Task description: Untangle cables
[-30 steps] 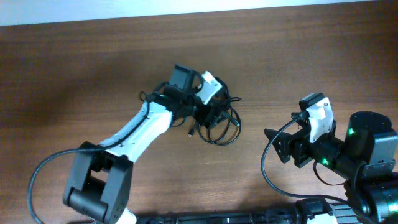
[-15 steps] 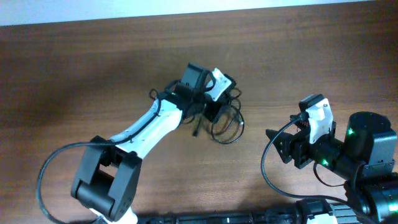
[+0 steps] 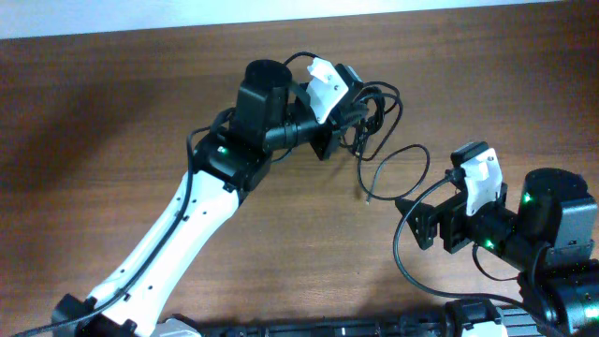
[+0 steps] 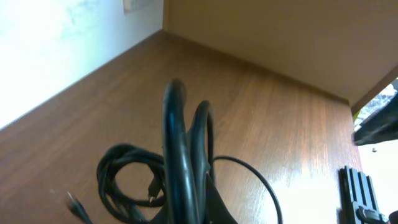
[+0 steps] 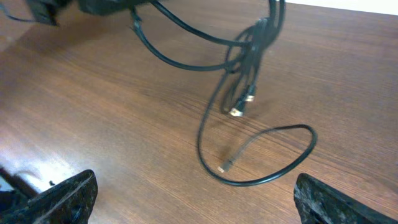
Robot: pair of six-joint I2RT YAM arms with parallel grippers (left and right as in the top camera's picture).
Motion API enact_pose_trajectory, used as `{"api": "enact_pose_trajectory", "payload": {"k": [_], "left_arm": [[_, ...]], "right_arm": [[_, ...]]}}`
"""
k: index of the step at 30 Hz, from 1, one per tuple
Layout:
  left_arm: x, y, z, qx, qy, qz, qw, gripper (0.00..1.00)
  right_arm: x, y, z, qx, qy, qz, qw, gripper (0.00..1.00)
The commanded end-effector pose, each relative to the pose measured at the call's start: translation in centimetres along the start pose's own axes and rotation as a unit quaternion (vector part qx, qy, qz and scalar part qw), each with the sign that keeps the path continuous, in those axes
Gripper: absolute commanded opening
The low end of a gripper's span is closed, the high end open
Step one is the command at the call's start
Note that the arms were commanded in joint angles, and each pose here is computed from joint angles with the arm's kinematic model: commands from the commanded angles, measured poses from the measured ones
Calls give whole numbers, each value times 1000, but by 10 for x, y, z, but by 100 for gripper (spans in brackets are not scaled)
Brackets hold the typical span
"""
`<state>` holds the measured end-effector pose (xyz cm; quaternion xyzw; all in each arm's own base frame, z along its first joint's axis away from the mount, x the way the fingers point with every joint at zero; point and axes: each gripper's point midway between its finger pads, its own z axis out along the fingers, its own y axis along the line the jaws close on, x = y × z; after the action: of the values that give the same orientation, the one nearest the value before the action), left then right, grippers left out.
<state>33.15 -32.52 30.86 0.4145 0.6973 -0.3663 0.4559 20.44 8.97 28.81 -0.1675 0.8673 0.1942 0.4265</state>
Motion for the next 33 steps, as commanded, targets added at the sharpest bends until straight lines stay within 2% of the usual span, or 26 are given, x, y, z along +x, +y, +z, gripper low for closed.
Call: {"api": "enact_pose_trajectory", "payload": {"k": [1, 10, 18, 24, 28, 31, 33], "left_arm": [[-34, -13, -19, 6, -42, 18, 999, 0], [-44, -20, -25, 17, -56, 15, 998, 0], [-48, -24, -29, 20, -64, 38, 997, 0], [-49, -24, -29, 16, -66, 98, 993, 0], [-50, -25, -30, 14, -68, 128, 989, 0], [-53, -27, -33, 11, -72, 168, 983, 0], [-58, -30, -39, 5, -80, 221, 972, 0]], "right_arm": [[-4, -5, -3, 18, -7, -4, 1000, 100], [-6, -8, -3, 24, -10, -5, 1000, 100], [-4, -38, -8, 113, -15, 87, 990, 99], [-25, -43, -10, 116, -69, 185, 974, 99], [-37, -46, -12, 117, -99, 215, 964, 99], [-41, -47, -13, 115, -111, 242, 957, 99], [-41, -47, -13, 113, -113, 262, 952, 99]]}}
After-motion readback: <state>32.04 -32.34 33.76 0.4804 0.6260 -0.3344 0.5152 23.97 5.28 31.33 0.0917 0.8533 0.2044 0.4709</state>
